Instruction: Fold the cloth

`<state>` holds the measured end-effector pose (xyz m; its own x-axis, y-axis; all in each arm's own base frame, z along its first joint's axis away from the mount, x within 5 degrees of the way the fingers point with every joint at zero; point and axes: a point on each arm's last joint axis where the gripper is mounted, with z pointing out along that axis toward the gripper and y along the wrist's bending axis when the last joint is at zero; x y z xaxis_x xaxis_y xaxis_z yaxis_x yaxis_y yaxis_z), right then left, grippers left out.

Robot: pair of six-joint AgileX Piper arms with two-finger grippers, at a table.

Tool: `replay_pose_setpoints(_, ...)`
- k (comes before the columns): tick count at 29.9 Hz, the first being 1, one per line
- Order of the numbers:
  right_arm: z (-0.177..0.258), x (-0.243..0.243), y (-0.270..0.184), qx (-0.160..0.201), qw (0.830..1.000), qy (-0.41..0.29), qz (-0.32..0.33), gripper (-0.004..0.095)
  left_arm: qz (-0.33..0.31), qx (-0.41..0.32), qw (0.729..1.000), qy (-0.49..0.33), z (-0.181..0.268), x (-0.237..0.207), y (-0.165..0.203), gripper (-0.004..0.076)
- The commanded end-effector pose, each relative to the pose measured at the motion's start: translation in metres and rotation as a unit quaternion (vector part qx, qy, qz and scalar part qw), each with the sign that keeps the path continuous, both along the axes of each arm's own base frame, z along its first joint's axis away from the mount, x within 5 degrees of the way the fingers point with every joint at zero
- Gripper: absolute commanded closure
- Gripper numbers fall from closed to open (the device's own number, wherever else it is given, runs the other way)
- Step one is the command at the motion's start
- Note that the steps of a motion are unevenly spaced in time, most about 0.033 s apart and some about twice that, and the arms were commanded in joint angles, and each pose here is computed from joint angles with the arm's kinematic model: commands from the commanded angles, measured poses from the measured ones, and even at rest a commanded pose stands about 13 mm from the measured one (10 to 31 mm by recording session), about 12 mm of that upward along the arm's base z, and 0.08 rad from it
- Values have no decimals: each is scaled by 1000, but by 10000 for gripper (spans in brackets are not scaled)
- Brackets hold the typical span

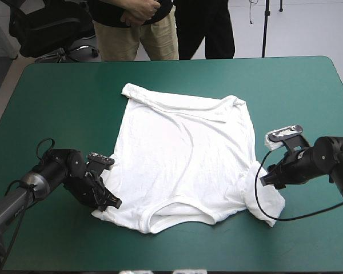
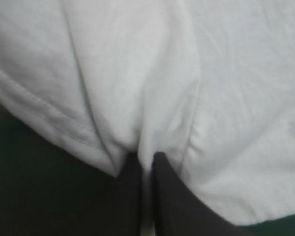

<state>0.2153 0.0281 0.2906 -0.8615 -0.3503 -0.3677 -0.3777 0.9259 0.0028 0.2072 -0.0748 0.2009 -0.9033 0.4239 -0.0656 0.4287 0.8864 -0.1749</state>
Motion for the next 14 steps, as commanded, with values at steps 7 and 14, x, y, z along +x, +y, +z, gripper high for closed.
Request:
replay_pose_setpoints(7, -43, 37, 6, 28, 996, 78, -18, 390, 31, -47, 998, -22, -1, 4, -11, 741)
replay_pose_setpoints(14, -69, 46, 8, 27, 989, 142, -12, 494, 34, -49, 998, -34, -1, 7, -11, 741)
